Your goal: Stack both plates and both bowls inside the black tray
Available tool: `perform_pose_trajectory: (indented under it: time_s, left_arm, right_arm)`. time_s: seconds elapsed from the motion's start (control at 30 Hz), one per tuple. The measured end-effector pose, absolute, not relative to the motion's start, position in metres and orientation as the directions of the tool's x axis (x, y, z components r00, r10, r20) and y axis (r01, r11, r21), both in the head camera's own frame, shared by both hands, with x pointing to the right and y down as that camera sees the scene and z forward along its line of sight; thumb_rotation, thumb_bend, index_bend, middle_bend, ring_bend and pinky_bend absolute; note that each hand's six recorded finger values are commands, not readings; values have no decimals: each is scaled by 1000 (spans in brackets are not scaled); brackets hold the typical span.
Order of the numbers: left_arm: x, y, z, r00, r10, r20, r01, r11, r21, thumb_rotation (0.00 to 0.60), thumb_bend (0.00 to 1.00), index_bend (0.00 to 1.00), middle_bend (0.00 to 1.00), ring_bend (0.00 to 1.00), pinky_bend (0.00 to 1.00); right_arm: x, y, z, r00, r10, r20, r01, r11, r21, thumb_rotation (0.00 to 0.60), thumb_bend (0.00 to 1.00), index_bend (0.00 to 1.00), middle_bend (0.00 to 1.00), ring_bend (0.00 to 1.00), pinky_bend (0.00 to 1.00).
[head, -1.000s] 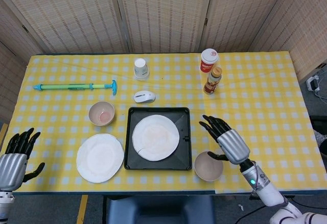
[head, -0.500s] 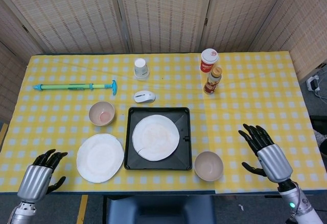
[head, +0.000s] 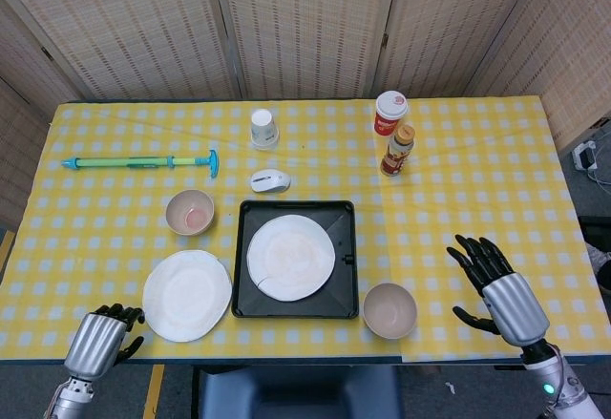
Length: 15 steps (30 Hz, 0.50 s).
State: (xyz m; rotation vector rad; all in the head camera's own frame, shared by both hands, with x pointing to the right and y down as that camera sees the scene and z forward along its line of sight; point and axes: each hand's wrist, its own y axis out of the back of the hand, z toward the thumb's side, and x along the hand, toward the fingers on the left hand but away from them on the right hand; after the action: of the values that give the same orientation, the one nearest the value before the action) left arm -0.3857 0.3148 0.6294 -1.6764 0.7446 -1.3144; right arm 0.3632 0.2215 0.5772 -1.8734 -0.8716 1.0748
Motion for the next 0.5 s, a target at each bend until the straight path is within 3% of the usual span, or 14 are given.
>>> perform_pose_trajectory:
  time_s: [0.33,0.5]
  left_arm:
    - [-378,323,647,280,-829,484,74,-485,-872,600,232,499,699,579,680]
    - [-375,327,655,296,-818,492,88,-490,-867,600,232,496,775,634,728]
  right_arm:
    - [363,222,581,403,838,-368,170,-464,-870,600,218,0,0,0,46]
    - [363,222,582,406,832,-378,163,-473,-866,600,217,0,0,0,46]
